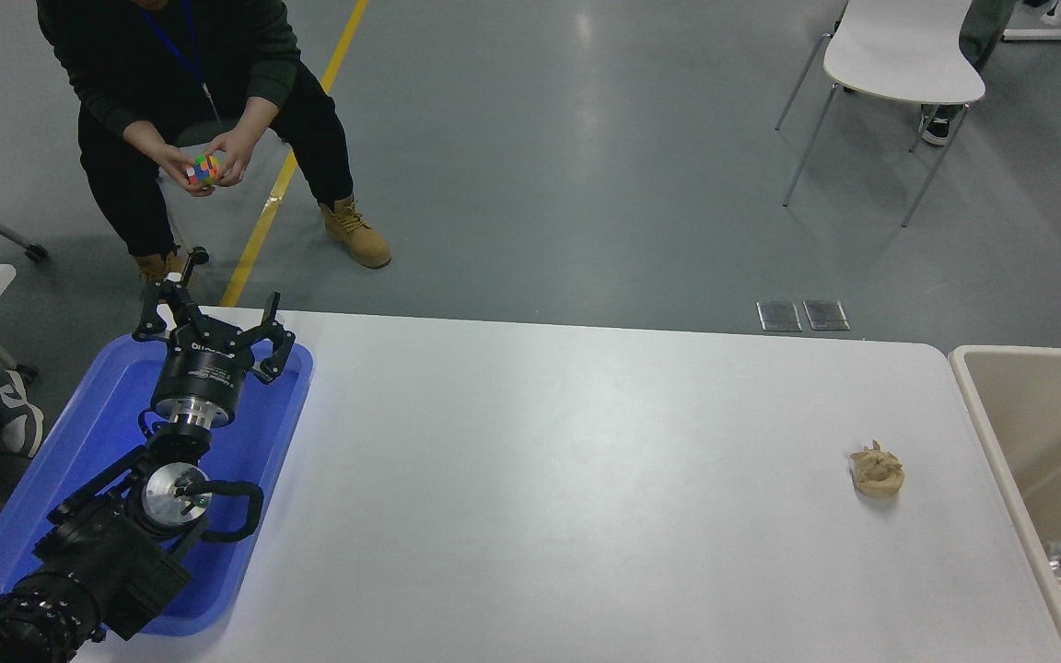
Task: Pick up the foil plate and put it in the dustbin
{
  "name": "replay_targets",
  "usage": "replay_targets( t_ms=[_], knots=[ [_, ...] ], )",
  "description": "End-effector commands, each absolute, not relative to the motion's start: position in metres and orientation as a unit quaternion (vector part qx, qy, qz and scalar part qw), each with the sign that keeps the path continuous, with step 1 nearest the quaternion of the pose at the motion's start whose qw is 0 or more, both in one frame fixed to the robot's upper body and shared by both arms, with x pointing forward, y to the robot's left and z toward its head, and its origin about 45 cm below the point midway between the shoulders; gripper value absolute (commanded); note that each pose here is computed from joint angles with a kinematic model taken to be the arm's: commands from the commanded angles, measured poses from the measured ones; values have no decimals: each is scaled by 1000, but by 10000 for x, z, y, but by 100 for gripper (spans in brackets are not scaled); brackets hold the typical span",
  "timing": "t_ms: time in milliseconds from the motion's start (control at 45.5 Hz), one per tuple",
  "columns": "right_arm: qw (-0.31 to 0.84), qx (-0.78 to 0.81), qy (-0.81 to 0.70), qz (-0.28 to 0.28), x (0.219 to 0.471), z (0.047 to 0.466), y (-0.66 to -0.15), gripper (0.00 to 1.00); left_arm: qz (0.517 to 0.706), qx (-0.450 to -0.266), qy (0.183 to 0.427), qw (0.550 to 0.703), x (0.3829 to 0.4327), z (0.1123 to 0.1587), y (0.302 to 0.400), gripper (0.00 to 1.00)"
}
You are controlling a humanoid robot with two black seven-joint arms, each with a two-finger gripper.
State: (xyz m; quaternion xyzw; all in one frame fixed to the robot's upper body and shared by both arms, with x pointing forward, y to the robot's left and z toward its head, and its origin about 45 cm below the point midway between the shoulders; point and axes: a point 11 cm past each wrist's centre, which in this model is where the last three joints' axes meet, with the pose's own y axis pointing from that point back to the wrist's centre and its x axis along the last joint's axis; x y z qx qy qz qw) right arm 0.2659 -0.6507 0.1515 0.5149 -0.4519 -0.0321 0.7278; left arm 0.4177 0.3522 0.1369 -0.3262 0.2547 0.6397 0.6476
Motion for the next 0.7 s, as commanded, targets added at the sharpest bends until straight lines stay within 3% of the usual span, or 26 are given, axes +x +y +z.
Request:
replay_targets(
  t_ms=[0,242,418,681],
  knots=[
    [719,520,-460,-26,2770,1597,-6481,100,640,-326,255,648,4177,1368,3520,100],
    [692,545,-474,-13,3164,1902,-6335,100,640,-328,255,647,4178,1368,3517,100],
    [660,573,-486,20,3644,2270,-6078,100,640,-326,255,648,4172,1360,3516,100],
    [643,604,-466,62,4143,2637,-5653,100,640,-327,255,647,4177,1367,3515,100]
  ],
)
